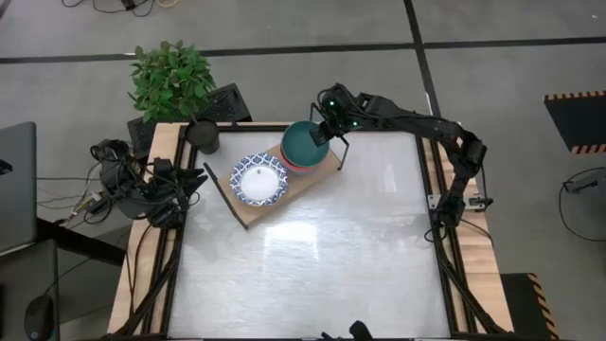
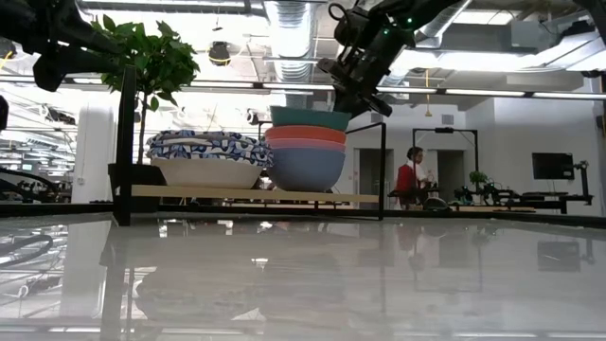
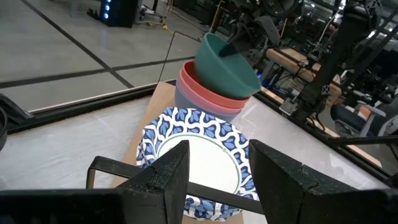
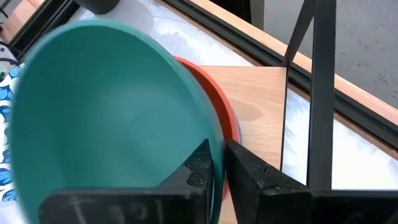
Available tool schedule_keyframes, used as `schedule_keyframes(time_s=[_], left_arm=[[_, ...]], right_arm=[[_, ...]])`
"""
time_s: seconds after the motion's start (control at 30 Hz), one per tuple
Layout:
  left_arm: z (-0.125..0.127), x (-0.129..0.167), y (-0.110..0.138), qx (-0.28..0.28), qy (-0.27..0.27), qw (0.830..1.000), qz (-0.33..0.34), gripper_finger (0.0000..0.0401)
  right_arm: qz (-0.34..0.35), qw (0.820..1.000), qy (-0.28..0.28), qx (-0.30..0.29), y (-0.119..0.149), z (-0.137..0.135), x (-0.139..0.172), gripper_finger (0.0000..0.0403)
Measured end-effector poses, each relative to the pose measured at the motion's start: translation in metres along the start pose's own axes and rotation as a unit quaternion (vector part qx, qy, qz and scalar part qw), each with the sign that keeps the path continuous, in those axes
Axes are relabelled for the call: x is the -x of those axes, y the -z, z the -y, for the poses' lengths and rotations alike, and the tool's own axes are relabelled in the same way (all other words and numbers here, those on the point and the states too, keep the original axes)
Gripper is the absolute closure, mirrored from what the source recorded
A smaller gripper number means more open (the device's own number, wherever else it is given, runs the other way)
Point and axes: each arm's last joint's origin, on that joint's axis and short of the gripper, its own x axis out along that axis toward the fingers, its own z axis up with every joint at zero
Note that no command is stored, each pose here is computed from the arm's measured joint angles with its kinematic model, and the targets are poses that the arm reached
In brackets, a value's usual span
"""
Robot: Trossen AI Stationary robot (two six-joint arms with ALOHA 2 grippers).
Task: Place and stack bowls onto a shelf
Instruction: Stack the green bowl on top of the orange bowl on the shelf
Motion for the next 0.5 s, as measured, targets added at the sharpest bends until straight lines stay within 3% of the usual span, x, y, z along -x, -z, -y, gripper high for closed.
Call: schedule_keyframes(time_s=[0.33, 0.5], left_arm=[[0.000, 0.000, 0.000, 0.000, 0.000, 1.000, 0.000, 0.0250], [0.000, 0.000, 0.000, 0.004, 0.000, 1.000, 0.000, 0.0250]], right_arm=[[0.031, 0.999, -0.012, 0.011, -0.007, 0.000, 0.001, 0.0269], [0.053, 0.998, -0.017, 0.008, -0.021, -0.002, 0.016, 0.0255]])
